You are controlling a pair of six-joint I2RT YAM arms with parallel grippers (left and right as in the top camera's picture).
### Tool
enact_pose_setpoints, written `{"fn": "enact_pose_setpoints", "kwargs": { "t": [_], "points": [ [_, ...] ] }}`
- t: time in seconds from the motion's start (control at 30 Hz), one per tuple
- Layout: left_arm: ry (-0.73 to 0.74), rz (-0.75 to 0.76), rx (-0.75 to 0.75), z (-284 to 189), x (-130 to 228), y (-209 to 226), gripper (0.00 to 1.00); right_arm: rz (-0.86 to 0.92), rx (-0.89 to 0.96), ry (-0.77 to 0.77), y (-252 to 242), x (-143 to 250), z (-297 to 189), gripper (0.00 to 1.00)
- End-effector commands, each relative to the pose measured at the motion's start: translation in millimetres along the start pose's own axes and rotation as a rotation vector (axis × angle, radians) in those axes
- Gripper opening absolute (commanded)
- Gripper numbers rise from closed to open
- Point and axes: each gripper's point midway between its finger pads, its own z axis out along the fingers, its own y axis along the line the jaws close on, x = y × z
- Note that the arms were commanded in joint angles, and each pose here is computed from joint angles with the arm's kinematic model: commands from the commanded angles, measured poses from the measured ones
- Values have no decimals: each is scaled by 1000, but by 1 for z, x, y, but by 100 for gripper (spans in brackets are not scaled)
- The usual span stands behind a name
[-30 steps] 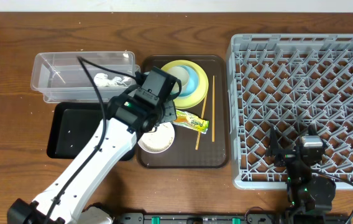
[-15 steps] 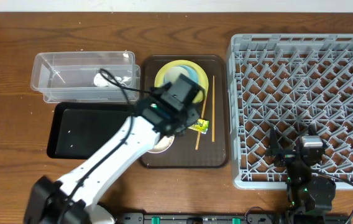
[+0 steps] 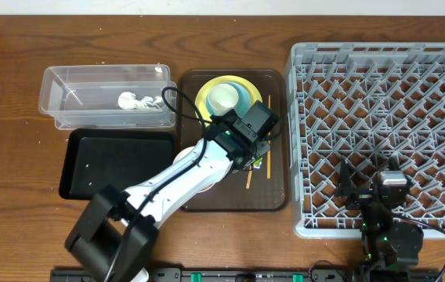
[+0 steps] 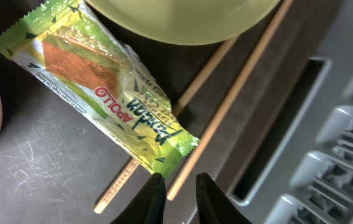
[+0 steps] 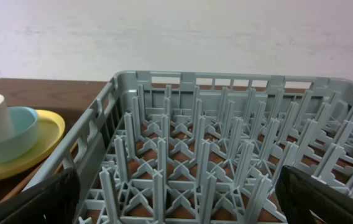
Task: Sort waste into correct bins and load items into the dishwasher rack
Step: 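Move the left gripper back over the yellow cake wrapper, then lower the left gripper and pinch the cake wrapper's end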
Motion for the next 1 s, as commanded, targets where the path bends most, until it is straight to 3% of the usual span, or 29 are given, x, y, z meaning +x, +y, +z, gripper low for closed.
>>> {"fn": "enact_pose_setpoints", "kwargs": {
  "t": [0.0, 0.27, 0.97],
  "points": [
    [-23, -11, -46, 11, -3, 11, 21, 10, 3, -2, -1, 0, 0, 99],
    [-138, -4, -113, 16, -22, 24, 21, 11, 3, -2, -1, 0, 0, 99],
    [-126, 15, -135, 19, -13, 30, 26, 11, 3, -2, -1, 0, 0, 99]
  ]
}}
